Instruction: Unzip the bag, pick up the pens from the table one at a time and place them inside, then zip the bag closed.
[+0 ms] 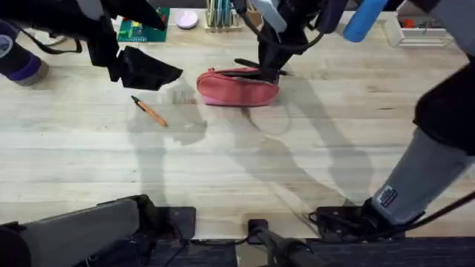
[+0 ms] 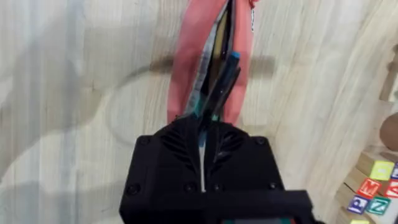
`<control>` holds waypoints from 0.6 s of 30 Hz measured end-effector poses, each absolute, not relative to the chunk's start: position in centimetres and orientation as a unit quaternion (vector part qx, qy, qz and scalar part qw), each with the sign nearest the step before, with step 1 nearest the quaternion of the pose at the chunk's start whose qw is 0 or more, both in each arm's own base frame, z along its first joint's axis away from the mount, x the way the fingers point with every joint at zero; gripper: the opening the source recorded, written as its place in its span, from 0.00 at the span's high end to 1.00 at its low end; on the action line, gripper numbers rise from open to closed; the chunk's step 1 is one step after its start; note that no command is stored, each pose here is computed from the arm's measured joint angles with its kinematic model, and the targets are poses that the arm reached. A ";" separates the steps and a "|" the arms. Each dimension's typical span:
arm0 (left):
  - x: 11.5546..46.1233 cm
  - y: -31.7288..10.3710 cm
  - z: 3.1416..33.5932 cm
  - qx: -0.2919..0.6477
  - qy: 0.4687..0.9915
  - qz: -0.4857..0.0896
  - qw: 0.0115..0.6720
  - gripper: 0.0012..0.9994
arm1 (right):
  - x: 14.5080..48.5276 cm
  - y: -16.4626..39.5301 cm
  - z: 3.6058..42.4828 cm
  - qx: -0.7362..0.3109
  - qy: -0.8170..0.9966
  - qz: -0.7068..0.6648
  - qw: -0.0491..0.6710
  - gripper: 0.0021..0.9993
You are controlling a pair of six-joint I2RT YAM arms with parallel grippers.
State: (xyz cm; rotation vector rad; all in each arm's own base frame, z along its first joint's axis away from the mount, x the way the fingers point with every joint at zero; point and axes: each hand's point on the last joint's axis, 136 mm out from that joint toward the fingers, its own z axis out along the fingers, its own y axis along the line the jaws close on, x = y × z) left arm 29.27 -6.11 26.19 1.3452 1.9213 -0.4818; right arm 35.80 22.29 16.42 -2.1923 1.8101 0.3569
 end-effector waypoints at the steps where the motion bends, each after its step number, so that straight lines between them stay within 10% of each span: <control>1: 29.3 -6.1 26.2 0.523 0.747 -0.187 0.365 0.01 | 35.9 22.3 16.1 -0.758 0.626 0.124 0.136 0.97; 18: 29.3 -6.1 26.2 0.523 0.747 -0.187 0.365 0.01 | 36.3 23.1 12.6 -0.775 0.608 0.137 0.108 0.97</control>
